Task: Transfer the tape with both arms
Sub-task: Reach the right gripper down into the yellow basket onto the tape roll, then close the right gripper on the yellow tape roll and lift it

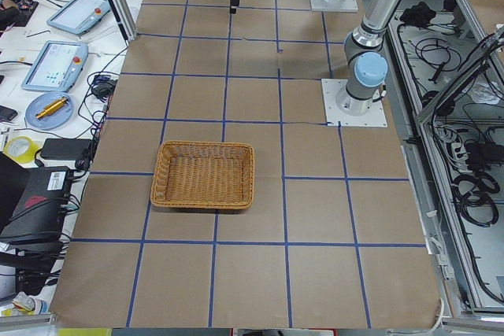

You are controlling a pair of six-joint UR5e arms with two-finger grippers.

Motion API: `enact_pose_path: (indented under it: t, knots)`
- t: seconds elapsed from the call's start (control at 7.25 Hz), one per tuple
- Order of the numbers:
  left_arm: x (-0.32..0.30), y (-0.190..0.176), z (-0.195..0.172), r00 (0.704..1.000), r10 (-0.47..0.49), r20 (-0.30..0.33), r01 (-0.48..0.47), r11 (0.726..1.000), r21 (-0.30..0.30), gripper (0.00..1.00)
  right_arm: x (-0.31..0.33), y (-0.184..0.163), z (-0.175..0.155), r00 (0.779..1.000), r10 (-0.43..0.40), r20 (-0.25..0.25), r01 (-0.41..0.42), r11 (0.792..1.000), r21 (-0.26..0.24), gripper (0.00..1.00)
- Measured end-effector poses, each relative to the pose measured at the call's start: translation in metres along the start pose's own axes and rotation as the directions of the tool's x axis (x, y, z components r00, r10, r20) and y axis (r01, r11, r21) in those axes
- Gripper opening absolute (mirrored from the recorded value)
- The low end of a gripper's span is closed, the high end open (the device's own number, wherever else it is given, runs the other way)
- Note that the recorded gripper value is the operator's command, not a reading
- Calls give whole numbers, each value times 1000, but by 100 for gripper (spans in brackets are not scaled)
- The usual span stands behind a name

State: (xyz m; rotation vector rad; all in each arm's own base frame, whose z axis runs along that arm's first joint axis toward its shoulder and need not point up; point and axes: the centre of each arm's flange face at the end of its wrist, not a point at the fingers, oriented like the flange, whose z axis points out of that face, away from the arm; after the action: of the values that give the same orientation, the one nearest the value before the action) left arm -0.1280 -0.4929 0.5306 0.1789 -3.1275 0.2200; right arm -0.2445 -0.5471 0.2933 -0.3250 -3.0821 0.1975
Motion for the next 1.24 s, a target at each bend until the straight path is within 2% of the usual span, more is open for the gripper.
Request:
enact_pose_path:
  t: [0.28, 0.55, 0.69, 0.83, 1.24]
  knots:
    - [0, 0, 1, 1000, 1, 0, -1, 1000, -1, 100, 28, 6, 22, 998, 37, 44, -37, 999, -17, 100]
    - [0, 0, 1, 1000, 1, 0, -1, 1000, -2, 100, 43, 7, 41, 996, 62, 61, -59, 997, -40, 46]
    - [0, 0, 1, 1000, 0, 0, 0, 1000, -3, 100, 46, 7, 46, 996, 66, 64, -63, 997, -45, 35]
    - [0, 0, 1, 1000, 0, 0, 0, 1000, -3, 100, 47, 6, 46, 996, 66, 65, -64, 997, -45, 0]
    - [0, 0, 2, 1000, -1, 0, 1, 1000, -4, 100, 45, 5, 36, 996, 64, 58, -62, 997, -36, 0]
